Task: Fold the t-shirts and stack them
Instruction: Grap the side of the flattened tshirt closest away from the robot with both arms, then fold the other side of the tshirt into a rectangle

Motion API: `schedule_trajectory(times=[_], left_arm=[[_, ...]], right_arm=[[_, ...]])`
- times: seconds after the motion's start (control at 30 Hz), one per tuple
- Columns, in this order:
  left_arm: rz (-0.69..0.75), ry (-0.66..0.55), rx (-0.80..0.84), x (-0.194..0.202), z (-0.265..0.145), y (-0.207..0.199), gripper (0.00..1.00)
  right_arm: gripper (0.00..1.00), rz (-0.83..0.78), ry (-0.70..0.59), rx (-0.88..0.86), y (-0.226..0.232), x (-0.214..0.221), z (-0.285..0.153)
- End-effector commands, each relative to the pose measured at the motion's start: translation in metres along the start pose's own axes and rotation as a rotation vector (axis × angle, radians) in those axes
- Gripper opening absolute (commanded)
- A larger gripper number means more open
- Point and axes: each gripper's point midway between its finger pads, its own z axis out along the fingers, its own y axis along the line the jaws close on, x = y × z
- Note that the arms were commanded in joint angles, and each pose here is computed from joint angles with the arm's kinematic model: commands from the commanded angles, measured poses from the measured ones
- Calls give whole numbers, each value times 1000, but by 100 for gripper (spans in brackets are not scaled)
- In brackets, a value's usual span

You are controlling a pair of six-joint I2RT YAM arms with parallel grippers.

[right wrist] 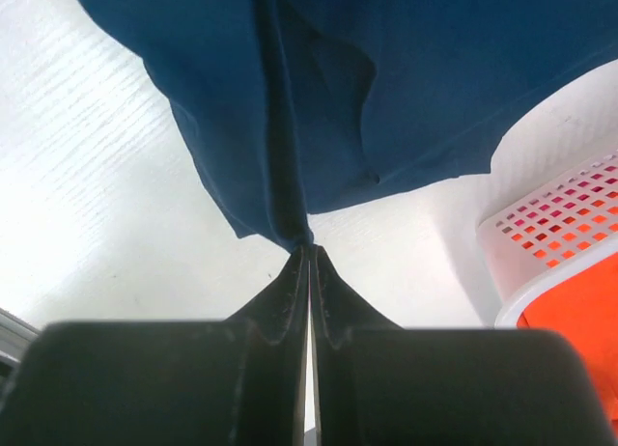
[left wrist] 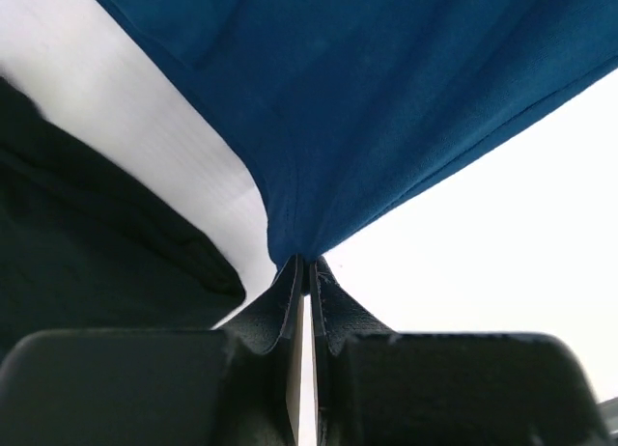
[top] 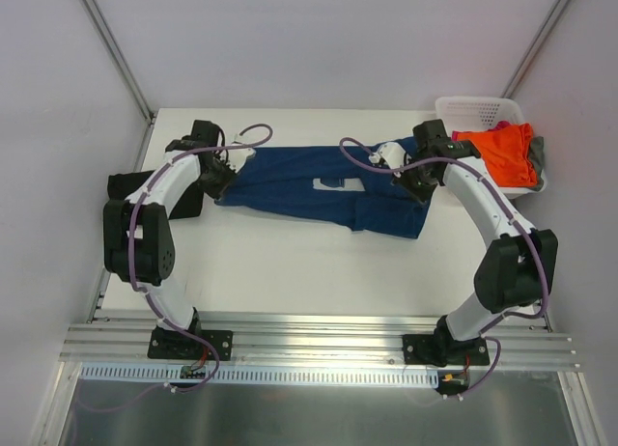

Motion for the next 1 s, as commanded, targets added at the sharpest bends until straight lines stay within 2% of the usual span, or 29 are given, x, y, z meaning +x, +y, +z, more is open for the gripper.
schedule_trajectory(times=[0.0,0.27,0.63,0.97], left_arm=[[48,-39,2,-16,-20,4,0],[71,-67,0,-49,-20,22,0],[104,-42,51,-96,8,51,0],[172,50,106,-78,31,52,0]], right_arm=[[1,35,-47,6,-10,-16,-11],[1,31,-74,91,-46,-36,-19],[1,0,-119,276,-124,-70,-32],[1,-7,-159,419,-196,-94,-19]])
